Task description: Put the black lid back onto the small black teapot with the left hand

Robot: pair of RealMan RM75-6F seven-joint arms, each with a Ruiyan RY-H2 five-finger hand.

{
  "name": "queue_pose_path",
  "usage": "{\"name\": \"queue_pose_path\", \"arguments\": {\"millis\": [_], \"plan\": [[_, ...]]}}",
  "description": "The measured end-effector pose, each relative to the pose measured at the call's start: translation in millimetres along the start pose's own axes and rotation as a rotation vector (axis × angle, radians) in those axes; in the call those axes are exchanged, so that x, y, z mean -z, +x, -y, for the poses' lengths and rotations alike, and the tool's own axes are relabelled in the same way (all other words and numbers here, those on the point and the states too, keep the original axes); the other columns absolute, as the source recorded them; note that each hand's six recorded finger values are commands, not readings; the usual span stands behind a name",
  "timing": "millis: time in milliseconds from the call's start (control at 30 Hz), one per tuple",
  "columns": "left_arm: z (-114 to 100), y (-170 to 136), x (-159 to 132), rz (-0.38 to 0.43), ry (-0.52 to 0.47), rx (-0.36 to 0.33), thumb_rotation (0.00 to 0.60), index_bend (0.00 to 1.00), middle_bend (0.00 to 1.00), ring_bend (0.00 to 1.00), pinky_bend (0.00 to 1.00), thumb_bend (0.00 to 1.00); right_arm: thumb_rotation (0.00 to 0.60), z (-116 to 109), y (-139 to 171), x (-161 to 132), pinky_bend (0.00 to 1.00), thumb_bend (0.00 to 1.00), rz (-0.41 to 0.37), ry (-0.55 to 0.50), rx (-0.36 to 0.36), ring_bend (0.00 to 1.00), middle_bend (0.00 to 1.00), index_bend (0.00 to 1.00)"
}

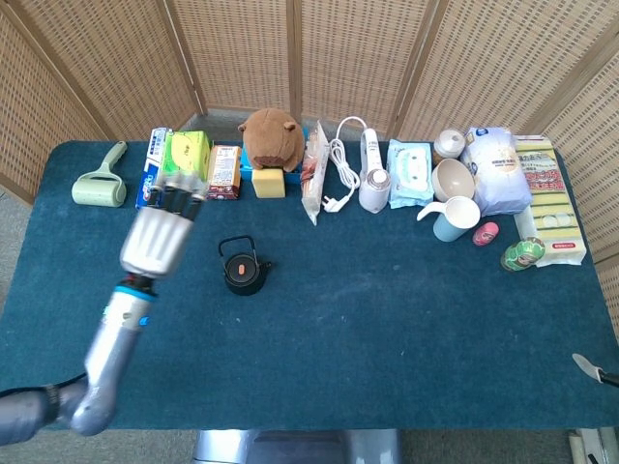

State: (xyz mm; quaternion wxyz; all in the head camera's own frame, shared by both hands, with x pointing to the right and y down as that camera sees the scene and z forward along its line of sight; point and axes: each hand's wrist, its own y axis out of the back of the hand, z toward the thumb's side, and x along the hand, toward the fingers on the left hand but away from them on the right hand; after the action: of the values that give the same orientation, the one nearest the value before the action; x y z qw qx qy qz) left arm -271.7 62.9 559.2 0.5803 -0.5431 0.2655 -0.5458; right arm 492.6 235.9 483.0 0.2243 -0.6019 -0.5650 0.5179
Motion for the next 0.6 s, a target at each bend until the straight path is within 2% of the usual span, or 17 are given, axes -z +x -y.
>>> {"name": "queue_pose_path", "arguments": {"millis": [133,267,400,567,600], "plan": [[4.2,-25.2,38.5,-0.042,-0.077,0.014,0.600,0.00,0.00,0.00,0.08,0.05,0.600,1.6,0.6,-2.4,0.00,0.07,-0.007,0.007,0.001,0.00,0.00,0.00],[18.1,-58.5,68.5,-0.086,-0.211,0.052,0.600,0.00,0.00,0.00,0.08,0.05,0.600,4.1,1.2,-5.3,0.00,0.07,-0.016,0.019,0.000,0.00,0.00,0.00],[38.0,-114.2,99.1,-0.153,-0.340,0.110,0.600,0.00,0.00,0.00,0.08,0.05,0.600,6.5,2.2,-7.9,0.00,0.07,-0.022,0.025,0.001,0.00,0.00,0.00],[49.1,-186.9,116.7,-0.218,-0.440,0.146,0.600,0.00,0.00,0.00,0.08,0.05,0.600,2.8,3.1,-7.9,0.00,0.07,-0.021,0.019,0.019,0.00,0.00,0.00],[49.5,-192.9,117.7,-0.222,-0.447,0.148,0.600,0.00,0.00,0.00,0.08,0.05,0.600,1.9,3.4,-7.8,0.00,0.07,-0.021,0.016,0.022,0.00,0.00,0.00]]}}
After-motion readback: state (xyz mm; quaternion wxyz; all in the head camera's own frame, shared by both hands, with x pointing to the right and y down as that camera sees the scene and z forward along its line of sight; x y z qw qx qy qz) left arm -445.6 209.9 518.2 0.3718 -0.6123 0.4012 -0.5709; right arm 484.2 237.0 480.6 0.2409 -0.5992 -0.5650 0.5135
